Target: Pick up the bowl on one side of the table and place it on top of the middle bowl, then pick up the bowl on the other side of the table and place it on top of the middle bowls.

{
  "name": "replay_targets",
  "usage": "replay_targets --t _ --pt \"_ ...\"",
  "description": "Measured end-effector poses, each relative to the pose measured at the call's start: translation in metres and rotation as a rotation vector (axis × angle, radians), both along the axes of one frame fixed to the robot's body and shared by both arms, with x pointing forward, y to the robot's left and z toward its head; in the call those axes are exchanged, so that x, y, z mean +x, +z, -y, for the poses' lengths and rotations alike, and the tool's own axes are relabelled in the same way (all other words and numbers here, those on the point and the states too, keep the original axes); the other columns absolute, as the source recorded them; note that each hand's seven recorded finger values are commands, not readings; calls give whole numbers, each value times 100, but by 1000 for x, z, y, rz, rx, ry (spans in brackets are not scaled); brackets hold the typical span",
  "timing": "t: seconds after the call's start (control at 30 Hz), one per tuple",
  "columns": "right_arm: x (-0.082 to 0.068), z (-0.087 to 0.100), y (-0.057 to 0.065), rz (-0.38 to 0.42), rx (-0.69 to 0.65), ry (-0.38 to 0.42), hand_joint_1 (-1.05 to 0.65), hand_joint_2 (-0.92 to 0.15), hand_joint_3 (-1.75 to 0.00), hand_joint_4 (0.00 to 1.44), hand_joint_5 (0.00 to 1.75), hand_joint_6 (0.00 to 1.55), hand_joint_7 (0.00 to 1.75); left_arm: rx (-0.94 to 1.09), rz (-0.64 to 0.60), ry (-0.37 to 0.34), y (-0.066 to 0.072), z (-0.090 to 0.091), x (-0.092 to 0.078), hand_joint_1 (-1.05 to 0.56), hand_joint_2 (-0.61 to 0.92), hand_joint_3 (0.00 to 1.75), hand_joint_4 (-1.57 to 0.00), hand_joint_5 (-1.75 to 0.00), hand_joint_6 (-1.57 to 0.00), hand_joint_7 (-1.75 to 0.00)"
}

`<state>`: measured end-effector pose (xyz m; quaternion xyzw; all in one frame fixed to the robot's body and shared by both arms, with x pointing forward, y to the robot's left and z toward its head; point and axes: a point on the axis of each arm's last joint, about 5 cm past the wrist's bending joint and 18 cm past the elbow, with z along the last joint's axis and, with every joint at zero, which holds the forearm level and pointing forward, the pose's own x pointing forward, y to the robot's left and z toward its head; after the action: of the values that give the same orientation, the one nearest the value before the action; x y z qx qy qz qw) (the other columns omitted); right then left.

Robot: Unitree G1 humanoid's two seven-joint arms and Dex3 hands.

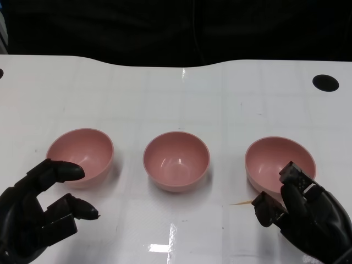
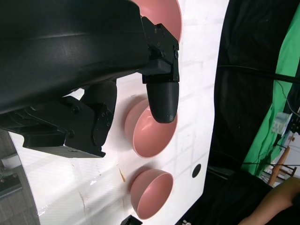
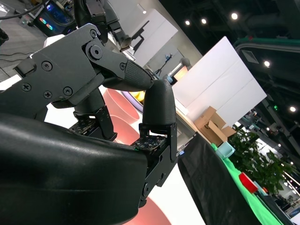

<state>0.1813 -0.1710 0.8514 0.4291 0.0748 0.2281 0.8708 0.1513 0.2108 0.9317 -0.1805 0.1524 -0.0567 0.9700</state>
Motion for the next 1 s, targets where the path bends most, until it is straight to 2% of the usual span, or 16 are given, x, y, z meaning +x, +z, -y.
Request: replay_targets --t 0.57,0.83,0.87,0.93,1.0 --pt "0 0 1 2 -5 -6 -10 -59 -118 80 175 64 165 4 8 -2 2 1 0 31 92 142 -62 -175 -30 -175" --pt "0 0 1 2 -5 -5 -11 -61 -117 79 175 62 169 68 19 6 6 5 -1 34 92 131 -62 -175 -31 -175" --pt "0 0 1 2 -5 -5 -11 -60 -117 79 175 62 169 78 22 7 7 6 -1 36 92 128 -57 -175 -29 -175" --pt "0 0 1 3 -5 -5 -11 -60 -116 79 175 62 168 133 42 13 7 8 -1 42 92 118 -35 -175 -20 -175" --pt "0 0 1 4 -4 -4 -11 -61 -115 79 175 62 168 194 58 21 5 10 -4 44 92 116 -30 -175 -18 -175"
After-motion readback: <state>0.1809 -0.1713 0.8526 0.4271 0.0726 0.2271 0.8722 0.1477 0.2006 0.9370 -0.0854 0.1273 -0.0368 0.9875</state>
